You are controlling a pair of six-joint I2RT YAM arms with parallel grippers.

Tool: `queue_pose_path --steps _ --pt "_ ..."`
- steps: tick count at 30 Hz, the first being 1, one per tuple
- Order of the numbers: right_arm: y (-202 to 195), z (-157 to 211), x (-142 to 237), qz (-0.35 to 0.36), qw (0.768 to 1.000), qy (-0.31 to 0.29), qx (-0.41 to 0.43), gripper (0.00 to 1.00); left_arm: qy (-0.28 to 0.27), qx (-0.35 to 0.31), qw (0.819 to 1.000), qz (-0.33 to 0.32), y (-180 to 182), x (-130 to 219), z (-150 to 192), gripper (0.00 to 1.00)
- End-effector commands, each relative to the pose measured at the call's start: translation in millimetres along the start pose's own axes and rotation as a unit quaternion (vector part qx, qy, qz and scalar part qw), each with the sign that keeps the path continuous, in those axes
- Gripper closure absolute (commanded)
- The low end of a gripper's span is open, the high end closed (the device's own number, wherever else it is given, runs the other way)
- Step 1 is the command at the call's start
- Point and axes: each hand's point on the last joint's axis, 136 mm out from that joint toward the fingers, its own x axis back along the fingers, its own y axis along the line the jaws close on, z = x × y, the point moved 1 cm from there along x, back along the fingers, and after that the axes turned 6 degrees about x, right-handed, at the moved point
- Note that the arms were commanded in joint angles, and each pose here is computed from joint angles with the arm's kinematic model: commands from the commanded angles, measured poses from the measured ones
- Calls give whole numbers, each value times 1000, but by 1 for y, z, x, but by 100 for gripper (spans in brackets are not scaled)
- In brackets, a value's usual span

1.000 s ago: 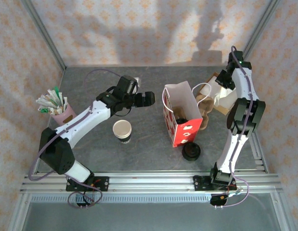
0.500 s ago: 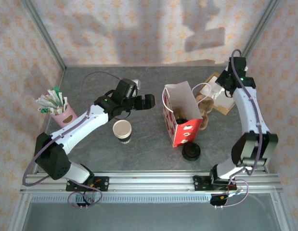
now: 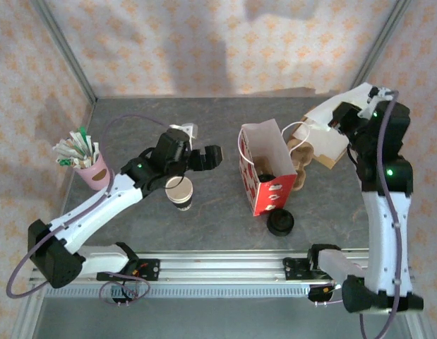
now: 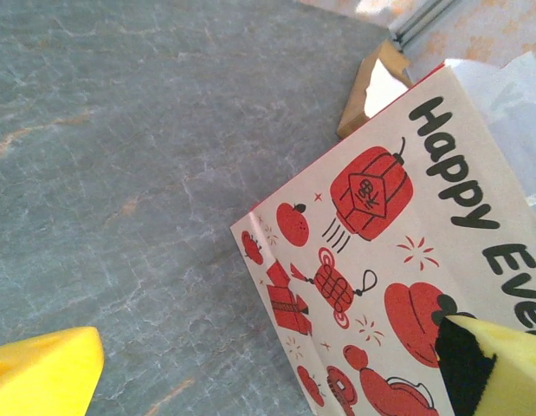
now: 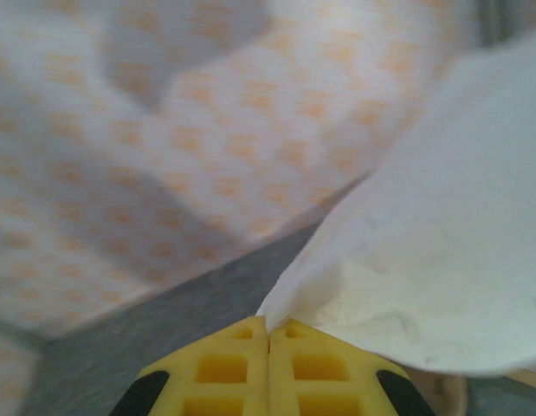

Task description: Pack the takeout coffee

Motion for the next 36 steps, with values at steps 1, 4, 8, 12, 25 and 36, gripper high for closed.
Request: queue_pose_path --steps 1,4,8,12,25,36 --pt "53 -8 44 -134 991 -8 22 100 -43 6 999 12 -3 13 -9 0" --pt "82 -10 72 -214 976 -8 25 100 -53 7 998 16 0 20 -8 0" --pt "117 -3 88 -330 943 40 2 100 -60 10 998 17 4 26 -6 0" --pt "129 6 92 -375 923 85 -30 100 -60 14 998 15 6 27 -4 0" --pt "166 69 60 -417 868 245 -110 100 -68 14 998 7 9 29 -5 0" --pt "147 128 19 -351 868 338 -97 100 -65 11 998 2 13 27 -3 0"
